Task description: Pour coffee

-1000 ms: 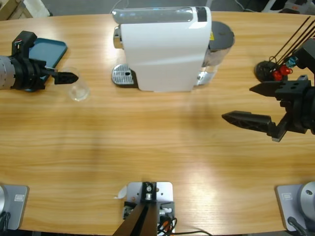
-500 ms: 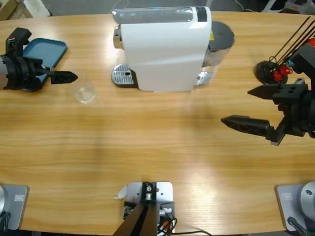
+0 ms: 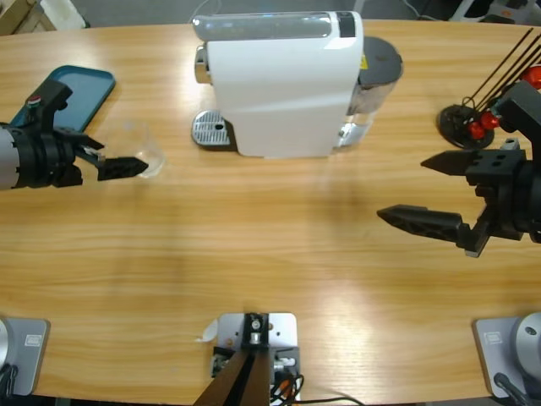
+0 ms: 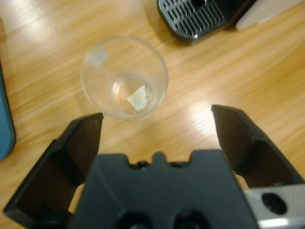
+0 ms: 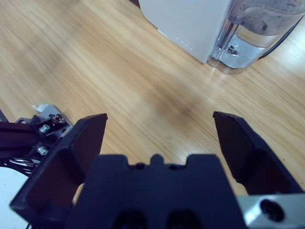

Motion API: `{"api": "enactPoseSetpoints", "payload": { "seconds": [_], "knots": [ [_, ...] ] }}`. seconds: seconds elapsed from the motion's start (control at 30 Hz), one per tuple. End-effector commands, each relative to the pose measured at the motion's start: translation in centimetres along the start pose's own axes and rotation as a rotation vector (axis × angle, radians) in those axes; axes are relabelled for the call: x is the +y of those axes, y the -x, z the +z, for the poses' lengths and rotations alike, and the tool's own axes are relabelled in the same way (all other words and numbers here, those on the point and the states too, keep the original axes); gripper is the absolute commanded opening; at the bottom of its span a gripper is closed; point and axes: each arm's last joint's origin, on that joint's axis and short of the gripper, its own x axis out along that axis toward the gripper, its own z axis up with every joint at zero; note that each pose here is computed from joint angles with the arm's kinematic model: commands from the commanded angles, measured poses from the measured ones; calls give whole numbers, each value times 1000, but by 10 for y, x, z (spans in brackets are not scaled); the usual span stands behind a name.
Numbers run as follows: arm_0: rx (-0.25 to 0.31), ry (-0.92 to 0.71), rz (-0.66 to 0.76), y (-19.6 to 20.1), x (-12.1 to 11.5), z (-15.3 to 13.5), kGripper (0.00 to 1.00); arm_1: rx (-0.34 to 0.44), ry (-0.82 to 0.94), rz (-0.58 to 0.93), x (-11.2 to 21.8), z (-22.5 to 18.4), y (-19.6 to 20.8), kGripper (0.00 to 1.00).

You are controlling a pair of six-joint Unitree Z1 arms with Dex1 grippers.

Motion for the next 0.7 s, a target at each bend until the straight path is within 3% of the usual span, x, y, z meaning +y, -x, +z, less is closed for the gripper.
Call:
{"api": "enactPoseSetpoints", "payload": {
  "seconds": [0.03, 0.27, 0.53, 0.7],
  "knots": [
    [8, -4, 11, -4, 0, -13, 996, 37, 5, 10, -2, -5, -10, 1000],
    [-121, 0, 67, 18, 5, -8, 996, 44, 8, 16, -1, -4, -12, 1000],
    [-59, -3, 76, -10, 3, -8, 996, 41, 10, 20, -1, -5, -10, 1000],
    [-52, -2, 87, -18, 3, -7, 996, 43, 12, 23, -1, -5, -11, 1000]
  ]
}}
